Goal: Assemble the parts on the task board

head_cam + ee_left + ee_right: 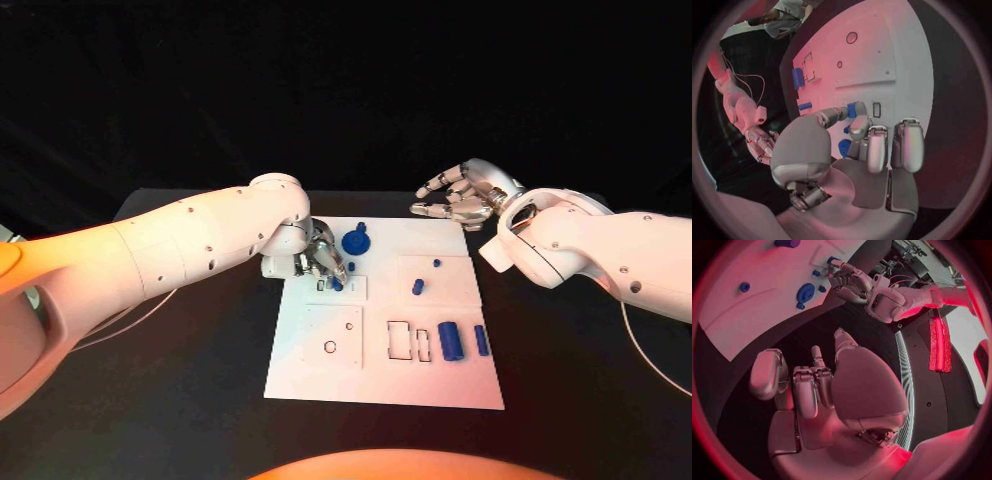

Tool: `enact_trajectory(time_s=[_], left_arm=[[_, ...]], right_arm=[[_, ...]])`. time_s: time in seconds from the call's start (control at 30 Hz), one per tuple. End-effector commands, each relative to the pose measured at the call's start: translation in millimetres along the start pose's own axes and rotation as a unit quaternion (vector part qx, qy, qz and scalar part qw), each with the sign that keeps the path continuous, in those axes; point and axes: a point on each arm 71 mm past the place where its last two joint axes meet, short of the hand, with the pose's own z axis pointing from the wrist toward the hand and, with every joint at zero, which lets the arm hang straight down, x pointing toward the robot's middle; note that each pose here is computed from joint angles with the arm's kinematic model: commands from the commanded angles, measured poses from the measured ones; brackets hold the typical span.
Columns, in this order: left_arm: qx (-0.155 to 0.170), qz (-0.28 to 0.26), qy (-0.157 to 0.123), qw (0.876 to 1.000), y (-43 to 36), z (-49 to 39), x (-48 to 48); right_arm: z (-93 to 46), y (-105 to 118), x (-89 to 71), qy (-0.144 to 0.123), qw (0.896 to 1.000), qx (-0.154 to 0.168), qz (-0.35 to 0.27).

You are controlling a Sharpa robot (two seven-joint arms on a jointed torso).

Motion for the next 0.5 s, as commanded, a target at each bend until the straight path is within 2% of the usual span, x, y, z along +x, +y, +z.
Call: enact_trajectory(time_s=[0.03, 0.5], left_arm=[[-0.008, -0.001, 0.004, 1.000, 3.3, 4.2, 3.4], [-0.011, -0.004, 0.005, 1.000, 5.6, 6.2, 5.0]], right_arm=[[-0.4, 1.3, 0.8, 0.002, 1.000, -0.007, -0.001], [-0.7, 1.1, 0.4, 0.001, 1.000, -0.006, -0.001]])
